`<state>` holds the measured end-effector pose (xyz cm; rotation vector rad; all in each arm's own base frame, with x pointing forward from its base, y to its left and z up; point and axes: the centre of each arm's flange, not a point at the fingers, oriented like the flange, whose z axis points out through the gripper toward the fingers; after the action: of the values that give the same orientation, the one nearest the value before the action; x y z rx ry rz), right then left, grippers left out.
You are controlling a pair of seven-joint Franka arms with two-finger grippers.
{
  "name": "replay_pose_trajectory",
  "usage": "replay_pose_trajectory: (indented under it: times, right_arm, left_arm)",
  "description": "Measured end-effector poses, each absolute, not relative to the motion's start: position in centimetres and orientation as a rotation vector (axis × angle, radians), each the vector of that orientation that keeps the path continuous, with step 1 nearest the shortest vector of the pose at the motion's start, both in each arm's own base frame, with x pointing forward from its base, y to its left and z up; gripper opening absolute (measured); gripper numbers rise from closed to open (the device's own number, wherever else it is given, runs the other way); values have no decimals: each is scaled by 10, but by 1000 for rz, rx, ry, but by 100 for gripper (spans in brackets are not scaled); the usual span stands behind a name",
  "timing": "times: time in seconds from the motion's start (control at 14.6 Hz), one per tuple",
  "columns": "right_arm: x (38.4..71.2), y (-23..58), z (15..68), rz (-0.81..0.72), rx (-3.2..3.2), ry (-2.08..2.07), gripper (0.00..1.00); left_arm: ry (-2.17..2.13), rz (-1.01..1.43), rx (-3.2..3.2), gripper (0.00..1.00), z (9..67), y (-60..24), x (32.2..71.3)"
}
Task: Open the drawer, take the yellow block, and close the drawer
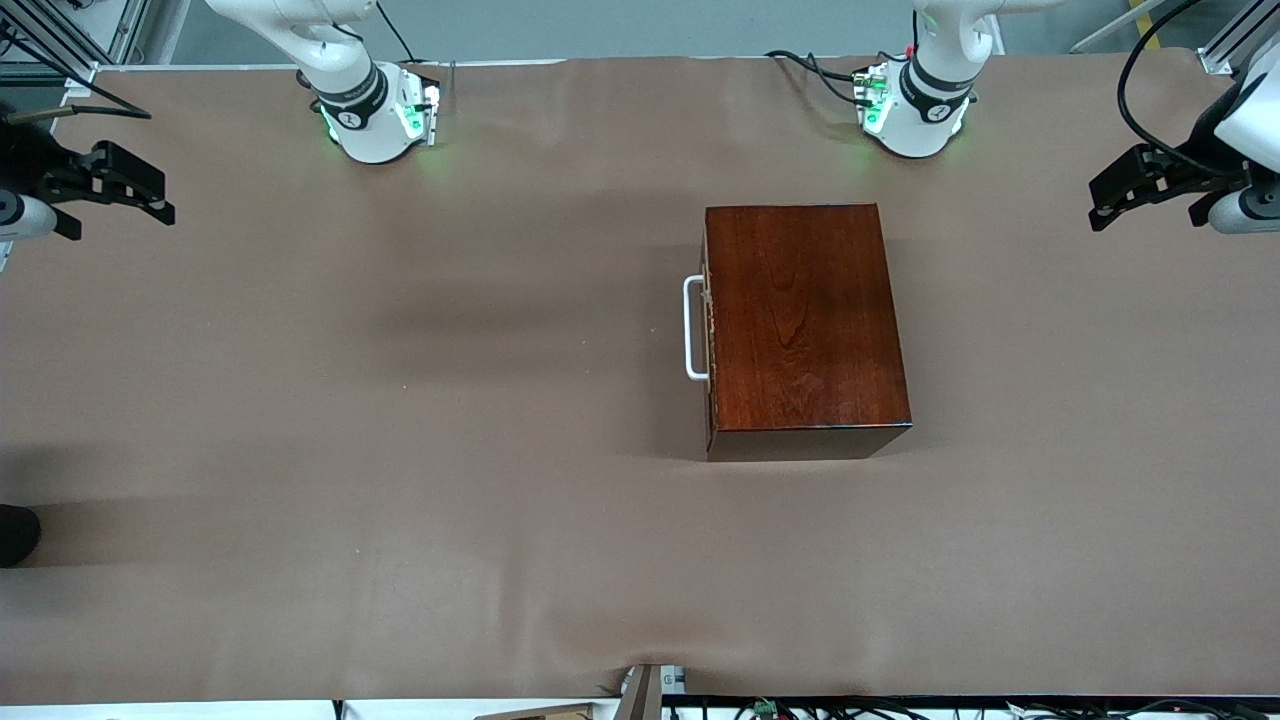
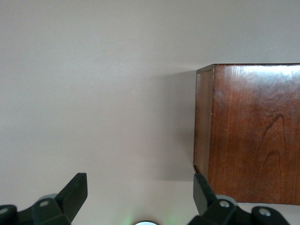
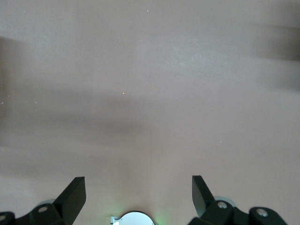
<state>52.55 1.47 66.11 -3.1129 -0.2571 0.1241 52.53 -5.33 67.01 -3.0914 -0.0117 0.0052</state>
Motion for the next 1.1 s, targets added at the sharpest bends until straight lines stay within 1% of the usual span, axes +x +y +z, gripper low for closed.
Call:
replay_pose_trajectory:
  times: [0.76, 0.89, 1.1]
  right_arm:
    - [525, 15, 661, 125, -3113, -257, 100]
    - [525, 15, 661, 125, -3113, -257, 100]
    - [525, 15, 661, 128, -3113, -258, 100]
  left_arm:
    - [-5, 4, -3092, 100, 671, -56, 525]
    - [26, 7, -3094, 100, 670, -67, 524]
    - [84, 22, -3094, 100, 664, -110, 520]
